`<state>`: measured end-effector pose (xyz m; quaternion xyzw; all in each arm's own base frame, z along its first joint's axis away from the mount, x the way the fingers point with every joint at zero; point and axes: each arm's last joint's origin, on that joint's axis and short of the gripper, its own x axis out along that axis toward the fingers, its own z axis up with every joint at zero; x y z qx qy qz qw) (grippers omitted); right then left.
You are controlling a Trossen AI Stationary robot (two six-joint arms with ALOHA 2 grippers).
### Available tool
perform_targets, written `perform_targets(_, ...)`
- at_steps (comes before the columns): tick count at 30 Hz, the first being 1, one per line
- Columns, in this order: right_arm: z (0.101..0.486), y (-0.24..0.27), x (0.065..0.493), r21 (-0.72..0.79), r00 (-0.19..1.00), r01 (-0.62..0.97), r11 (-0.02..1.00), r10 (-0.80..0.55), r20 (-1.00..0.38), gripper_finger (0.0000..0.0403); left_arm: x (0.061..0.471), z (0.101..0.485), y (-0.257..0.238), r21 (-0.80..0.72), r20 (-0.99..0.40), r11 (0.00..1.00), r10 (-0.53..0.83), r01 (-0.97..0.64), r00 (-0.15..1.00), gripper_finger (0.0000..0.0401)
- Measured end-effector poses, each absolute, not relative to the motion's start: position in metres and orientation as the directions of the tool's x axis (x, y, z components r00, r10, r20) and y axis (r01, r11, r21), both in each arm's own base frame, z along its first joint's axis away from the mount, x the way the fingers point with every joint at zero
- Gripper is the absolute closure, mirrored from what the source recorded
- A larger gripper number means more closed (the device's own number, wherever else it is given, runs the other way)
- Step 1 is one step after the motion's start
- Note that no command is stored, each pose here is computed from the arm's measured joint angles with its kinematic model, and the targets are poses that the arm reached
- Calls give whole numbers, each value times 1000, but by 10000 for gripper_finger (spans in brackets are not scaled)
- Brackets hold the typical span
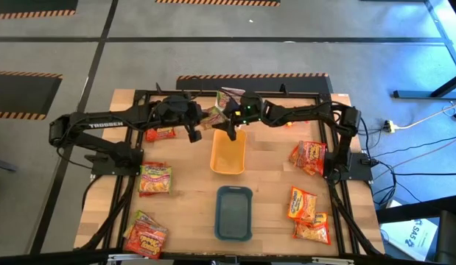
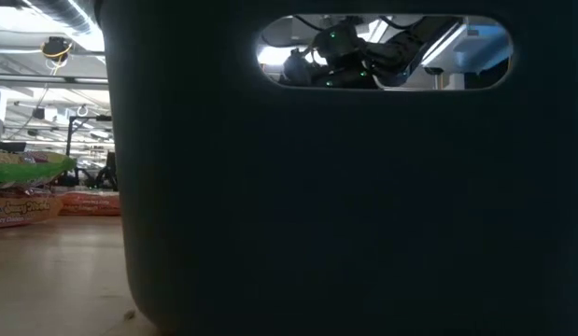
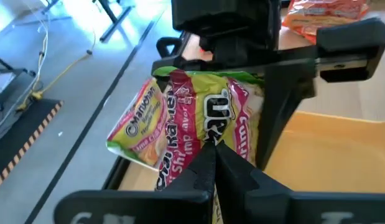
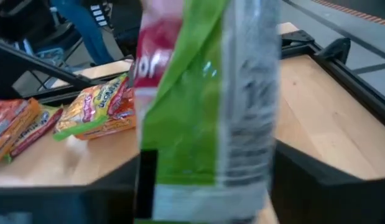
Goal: Sort Maruchan noodles
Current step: Put the green noodle pack into the white bin
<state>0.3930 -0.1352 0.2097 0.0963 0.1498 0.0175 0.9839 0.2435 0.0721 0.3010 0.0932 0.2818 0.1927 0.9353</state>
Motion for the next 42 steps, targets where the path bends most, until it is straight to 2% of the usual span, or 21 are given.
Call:
perform_targets(3, 209, -135, 393, 169, 951, -31, 985, 81, -299, 300, 244, 302, 73, 272, -484, 913, 404, -305, 776, 373)
perform_targets(4, 208, -135, 392, 152, 949, -37, 988, 83, -305, 308, 244, 302, 74, 263, -484, 914, 403, -311, 776, 359)
perform_targets(9, 211, -135, 380, 82, 936, -57, 995, 82, -342, 308, 238, 314, 78, 219, -447, 913, 407, -344, 796, 289)
perform_targets(12, 215, -139, 364, 76, 939, -44, 996, 67, -338, 308, 235, 316, 78, 211, -445, 916, 402, -342, 801, 263)
perform_targets(18, 218, -148, 327, 46, 952, -1, 999, 15, -305, 308, 236, 325, 77, 213, -373, 907, 419, -363, 828, 259)
perform_targets(25, 218, -146, 320, 37, 957, -80, 996, 87, -277, 308, 257, 324, 83, 198, -270, 918, 388, -343, 882, 248)
perform_targets(29, 218, -146, 320, 17, 957, -99, 995, 100, -274, 308, 262, 316, 94, 110, -334, 927, 375, -359, 865, 210)
perform_targets(35, 222, -148, 320, -2, 962, -132, 991, 127, -242, 308, 271, 326, 106, -13, -458, 943, 290, -332, 841, 143)
perform_targets(38, 224, -148, 321, -13, 968, -136, 991, 130, -216, 308, 281, 324, 108, -38, -527, 956, 229, -292, 819, 126)
perform_targets(42, 226, -148, 321, -18, 970, -137, 990, 131, -204, 308, 295, 320, 113, -26, -591, 962, 206, -273, 780, 124)
